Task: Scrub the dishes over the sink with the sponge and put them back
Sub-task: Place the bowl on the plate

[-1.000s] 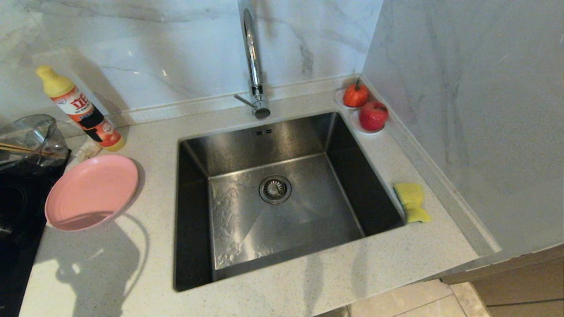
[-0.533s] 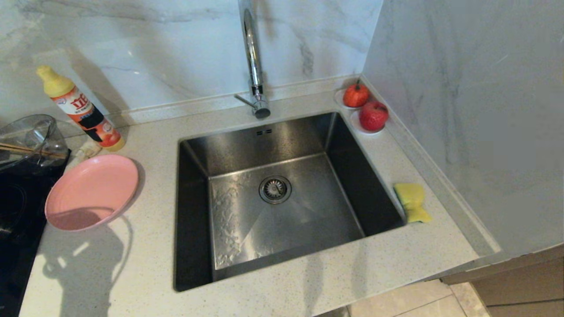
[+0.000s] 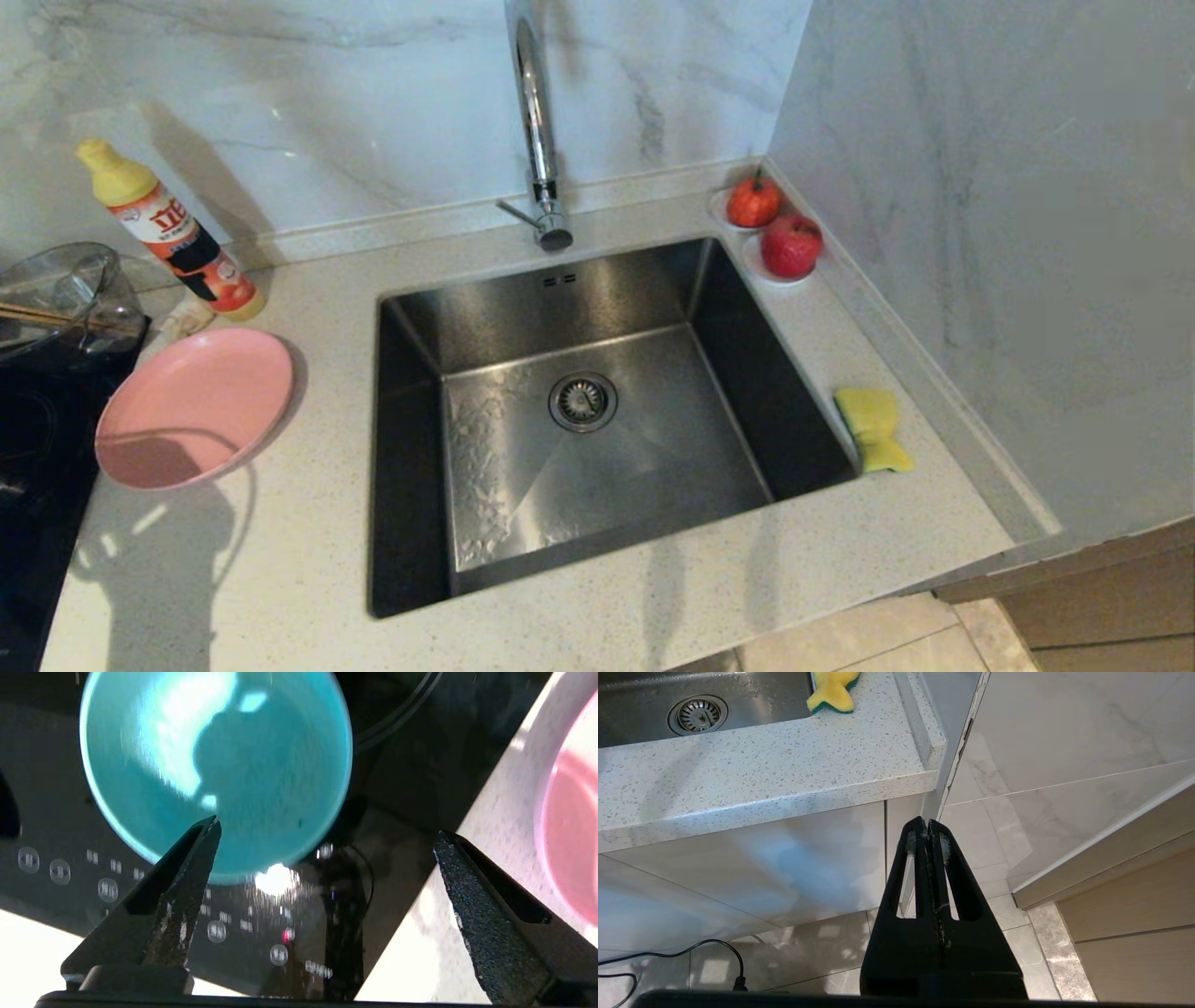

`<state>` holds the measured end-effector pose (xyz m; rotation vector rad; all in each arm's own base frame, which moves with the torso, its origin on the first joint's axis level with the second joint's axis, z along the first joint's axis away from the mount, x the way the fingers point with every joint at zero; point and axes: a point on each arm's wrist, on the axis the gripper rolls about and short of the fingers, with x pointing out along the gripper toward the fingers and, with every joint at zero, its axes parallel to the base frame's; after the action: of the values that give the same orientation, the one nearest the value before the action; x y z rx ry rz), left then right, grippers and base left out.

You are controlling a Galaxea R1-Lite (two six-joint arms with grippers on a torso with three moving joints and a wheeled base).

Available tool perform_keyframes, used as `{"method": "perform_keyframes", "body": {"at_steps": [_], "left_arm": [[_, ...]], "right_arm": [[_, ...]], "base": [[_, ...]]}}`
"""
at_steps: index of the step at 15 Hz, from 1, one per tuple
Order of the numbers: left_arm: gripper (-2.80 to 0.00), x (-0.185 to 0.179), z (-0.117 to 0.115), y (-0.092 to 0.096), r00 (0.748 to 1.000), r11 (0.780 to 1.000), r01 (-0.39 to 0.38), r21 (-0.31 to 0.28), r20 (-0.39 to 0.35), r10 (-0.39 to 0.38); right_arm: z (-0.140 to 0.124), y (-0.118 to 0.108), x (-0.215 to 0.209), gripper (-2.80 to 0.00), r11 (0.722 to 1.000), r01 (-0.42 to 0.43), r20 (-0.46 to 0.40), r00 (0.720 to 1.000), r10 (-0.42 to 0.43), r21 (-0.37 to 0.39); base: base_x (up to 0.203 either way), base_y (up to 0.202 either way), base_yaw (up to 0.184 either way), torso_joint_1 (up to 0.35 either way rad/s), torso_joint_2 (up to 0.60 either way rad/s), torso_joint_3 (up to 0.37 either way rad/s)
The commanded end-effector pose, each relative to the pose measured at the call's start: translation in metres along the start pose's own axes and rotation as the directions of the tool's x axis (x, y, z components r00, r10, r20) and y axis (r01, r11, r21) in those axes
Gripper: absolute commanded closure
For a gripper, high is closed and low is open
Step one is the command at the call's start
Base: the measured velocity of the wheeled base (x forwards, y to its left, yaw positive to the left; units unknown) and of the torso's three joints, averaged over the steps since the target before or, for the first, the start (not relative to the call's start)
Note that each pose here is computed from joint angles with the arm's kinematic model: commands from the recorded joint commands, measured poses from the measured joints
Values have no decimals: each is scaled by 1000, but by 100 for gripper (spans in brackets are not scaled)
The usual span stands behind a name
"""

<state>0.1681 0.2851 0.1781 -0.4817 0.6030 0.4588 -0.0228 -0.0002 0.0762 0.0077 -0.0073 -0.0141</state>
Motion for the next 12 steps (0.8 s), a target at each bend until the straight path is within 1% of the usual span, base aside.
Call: {"method": "perform_keyframes", "body": {"at_steps": [1, 6, 9, 12], "left_arm": [[-280, 10, 4, 7, 1000, 1000, 9, -4, -6, -9], [-280, 28, 4, 16, 1000, 1000, 12, -10, -26, -12], [-280, 32, 10, 15, 999, 999, 46, 0, -12, -46], [-280, 37, 11, 11, 998, 998, 61, 5, -26, -61]], "right_arm": [[0, 0, 0, 0, 1000, 1, -1, 1000, -1, 0], [0, 0, 0, 0, 1000, 0, -1, 1000, 0, 0], [0, 0, 0, 0, 1000, 0, -1, 1000, 0, 0], [0, 0, 0, 0, 1000, 2, -1, 1000, -2, 0]], "base": [[0, 0, 0, 0, 0, 0], [0, 0, 0, 0, 0, 0], [0, 0, 0, 0, 0, 0], [0, 0, 0, 0, 0, 0]]}}
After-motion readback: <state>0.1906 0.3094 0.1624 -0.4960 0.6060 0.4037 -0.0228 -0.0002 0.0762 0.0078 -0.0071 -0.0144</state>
